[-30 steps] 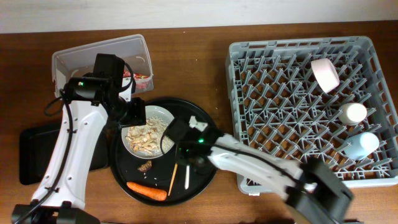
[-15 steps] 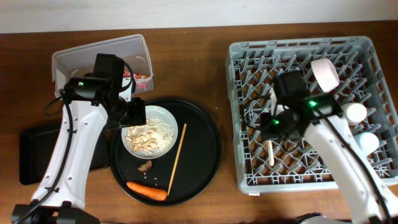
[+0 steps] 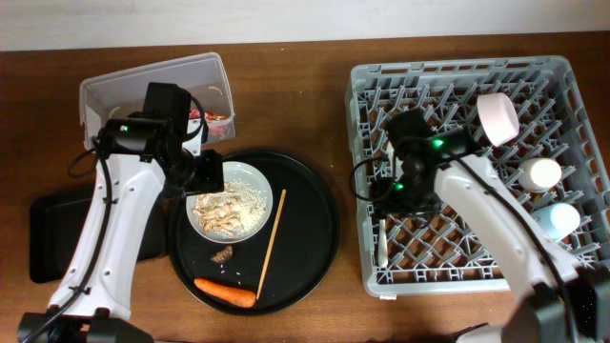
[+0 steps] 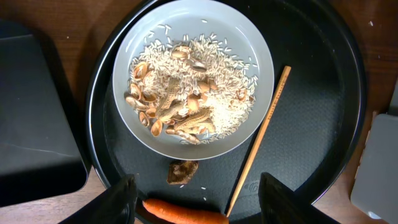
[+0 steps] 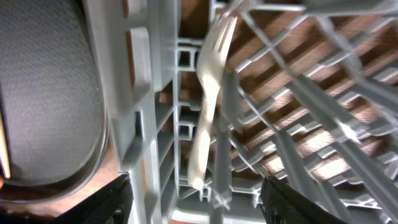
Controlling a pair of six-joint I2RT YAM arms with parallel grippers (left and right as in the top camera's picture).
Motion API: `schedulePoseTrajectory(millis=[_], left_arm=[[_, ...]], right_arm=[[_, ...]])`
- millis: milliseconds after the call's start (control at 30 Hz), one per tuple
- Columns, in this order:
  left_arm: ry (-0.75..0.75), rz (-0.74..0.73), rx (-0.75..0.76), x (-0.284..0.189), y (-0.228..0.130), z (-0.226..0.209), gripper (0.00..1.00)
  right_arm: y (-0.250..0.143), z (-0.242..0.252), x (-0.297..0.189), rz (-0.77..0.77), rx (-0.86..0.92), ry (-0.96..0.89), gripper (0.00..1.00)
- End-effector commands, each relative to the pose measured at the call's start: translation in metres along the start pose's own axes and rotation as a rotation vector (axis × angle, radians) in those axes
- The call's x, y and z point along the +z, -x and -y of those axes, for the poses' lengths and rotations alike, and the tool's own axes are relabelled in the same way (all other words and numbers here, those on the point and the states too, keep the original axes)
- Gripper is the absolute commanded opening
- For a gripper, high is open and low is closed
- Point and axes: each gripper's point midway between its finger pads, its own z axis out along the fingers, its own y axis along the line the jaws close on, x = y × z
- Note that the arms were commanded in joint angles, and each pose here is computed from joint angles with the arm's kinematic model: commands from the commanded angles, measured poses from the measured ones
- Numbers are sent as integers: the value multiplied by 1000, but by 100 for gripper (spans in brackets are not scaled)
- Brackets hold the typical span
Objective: Sort waste into correct bins and load items into the dishwasher rack
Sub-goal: 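Grasp the white fork with the right gripper and stand it in the rack, then grasp the wooden chopstick with the left gripper and place it in the rack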
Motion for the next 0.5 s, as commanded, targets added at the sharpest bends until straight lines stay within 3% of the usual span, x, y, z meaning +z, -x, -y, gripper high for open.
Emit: schedulePoseTrajectory(millis=[0, 67, 200, 467], left_arm=[[-4, -4, 35, 0, -5, 7, 62], [-16, -16, 107, 3, -12, 29, 62], [-24, -79, 227, 24, -31, 65, 63], [21, -255, 328, 90, -91, 94, 62]], right_arm=[[18, 21, -69, 217, 64, -24, 75], [14, 60, -93, 274, 198, -36, 80], [-10, 122, -97, 209, 294, -86, 82], [-13, 136, -99, 215, 373, -60, 82]])
